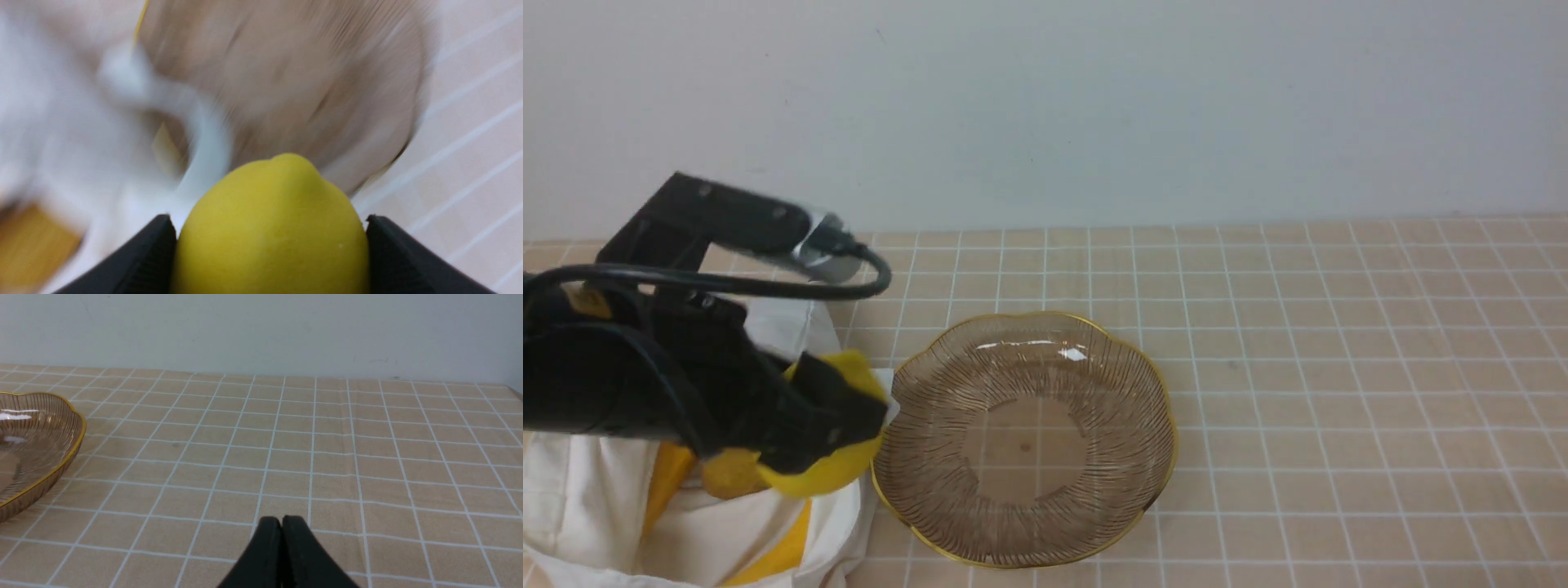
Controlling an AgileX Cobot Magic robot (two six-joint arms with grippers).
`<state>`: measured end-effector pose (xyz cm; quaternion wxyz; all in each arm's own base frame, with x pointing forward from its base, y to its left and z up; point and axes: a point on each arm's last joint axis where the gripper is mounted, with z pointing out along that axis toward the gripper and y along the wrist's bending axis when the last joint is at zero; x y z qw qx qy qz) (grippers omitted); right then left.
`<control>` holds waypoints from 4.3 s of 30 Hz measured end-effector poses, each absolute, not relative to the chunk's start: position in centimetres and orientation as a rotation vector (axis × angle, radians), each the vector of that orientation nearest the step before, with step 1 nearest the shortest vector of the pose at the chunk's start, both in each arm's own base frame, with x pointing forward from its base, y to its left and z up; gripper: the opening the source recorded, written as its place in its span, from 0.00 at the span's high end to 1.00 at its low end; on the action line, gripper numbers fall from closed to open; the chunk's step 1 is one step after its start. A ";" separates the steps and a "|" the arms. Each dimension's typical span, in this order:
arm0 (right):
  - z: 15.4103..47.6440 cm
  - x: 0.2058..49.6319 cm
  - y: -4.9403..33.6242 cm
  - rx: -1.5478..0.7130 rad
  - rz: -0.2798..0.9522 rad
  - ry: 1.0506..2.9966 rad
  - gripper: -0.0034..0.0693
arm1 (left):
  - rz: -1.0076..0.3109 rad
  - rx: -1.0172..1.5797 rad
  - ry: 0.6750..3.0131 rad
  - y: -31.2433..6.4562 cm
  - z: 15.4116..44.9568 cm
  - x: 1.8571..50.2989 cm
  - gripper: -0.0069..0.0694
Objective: Take the fruit out of the bag on the brown coffee tablecloth and place them on the plate.
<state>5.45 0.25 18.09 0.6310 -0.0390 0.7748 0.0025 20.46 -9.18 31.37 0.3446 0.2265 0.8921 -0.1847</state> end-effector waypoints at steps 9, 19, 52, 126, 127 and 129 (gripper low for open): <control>18.1 5.4 0.3 -0.089 0.006 1.774 0.97 | -0.556 0.579 2.210 -14.9 26.1 26.1 0.23; 18.1 5.4 0.3 -0.089 0.006 1.774 0.97 | -0.493 0.371 2.420 -15.8 17.7 29.8 0.20; 18.1 5.4 0.3 -0.089 0.006 1.774 0.97 | -0.516 0.507 1.446 -8.1 42.1 12.6 0.92; 18.1 5.4 0.3 -0.089 0.006 1.774 0.97 | -0.018 0.006 1.885 -0.1 17.1 5.2 0.92; 18.1 5.4 0.3 -0.089 0.006 1.774 0.97 | -0.018 0.006 1.885 -0.1 17.1 5.2 0.92; 18.1 5.4 0.3 -0.089 0.006 1.774 0.97 | -0.018 0.006 1.885 -0.1 17.1 5.2 0.92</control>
